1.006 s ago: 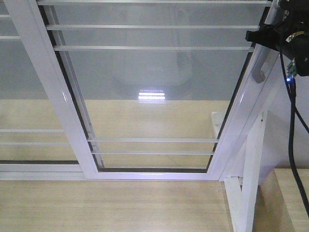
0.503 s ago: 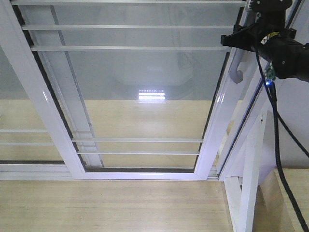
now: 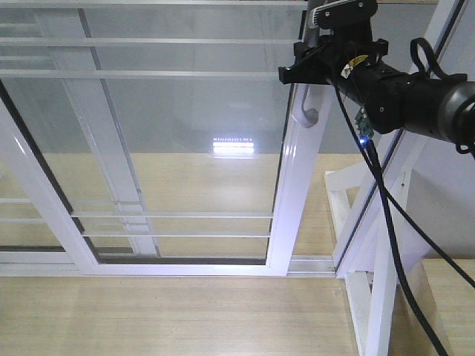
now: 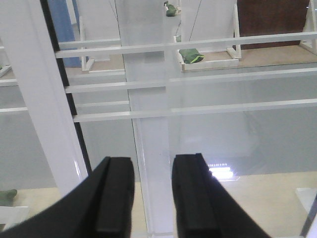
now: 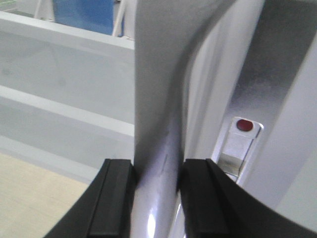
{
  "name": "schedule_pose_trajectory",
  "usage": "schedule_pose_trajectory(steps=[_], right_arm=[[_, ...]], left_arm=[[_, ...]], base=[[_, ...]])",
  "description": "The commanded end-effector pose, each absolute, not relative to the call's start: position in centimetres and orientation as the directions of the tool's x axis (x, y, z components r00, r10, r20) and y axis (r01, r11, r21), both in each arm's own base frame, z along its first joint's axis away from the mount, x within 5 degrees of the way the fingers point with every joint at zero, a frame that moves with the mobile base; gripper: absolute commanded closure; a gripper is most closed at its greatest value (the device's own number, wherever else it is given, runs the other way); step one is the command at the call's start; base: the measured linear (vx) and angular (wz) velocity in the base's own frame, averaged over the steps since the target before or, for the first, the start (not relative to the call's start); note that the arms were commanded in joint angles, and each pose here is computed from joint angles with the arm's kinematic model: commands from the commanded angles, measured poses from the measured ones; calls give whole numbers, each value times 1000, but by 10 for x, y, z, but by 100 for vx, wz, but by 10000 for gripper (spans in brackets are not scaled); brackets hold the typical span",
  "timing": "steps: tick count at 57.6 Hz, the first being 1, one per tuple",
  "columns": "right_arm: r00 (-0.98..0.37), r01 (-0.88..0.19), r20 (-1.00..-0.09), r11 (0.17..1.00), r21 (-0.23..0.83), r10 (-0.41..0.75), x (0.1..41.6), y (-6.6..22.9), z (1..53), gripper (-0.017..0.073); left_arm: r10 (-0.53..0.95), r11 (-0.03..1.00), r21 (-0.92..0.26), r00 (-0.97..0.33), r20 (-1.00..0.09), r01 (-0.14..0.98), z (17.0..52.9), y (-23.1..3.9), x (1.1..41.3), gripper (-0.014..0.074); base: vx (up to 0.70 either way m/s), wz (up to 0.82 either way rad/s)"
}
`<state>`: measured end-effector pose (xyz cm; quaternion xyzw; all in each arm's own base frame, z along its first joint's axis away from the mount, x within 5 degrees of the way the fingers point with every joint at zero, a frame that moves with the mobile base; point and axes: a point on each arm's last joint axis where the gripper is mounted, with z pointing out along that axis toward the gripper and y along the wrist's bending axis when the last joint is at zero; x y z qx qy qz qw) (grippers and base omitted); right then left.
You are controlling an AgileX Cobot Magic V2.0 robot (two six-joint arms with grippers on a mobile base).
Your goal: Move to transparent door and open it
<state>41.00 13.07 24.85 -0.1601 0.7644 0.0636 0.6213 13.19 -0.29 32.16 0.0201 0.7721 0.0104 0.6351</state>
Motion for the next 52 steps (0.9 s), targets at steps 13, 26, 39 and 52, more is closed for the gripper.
schedule_pose_trajectory(steps=[13,26,39,52], right_arm=[[-4,-358,-993,928,-109,-118,397,151,293,277],[-93,-353,-989,933,-75,-115,368,138,325,277],[-42,-352,-988,928,-122,-146,308,115,348,277],[-80,-358,-984,926,-121,-160,245,92,335,277]], left_arm=[[30,999,27,-74,-997,35,340,-5,133,240],[30,999,27,-68,-997,36,341,-5,133,240],[29,999,27,-39,-999,44,343,-6,135,232],[-22,989,-13,59,-998,148,346,-22,157,175]], base=[[0,0],[0,0],[0,0],[0,0]])
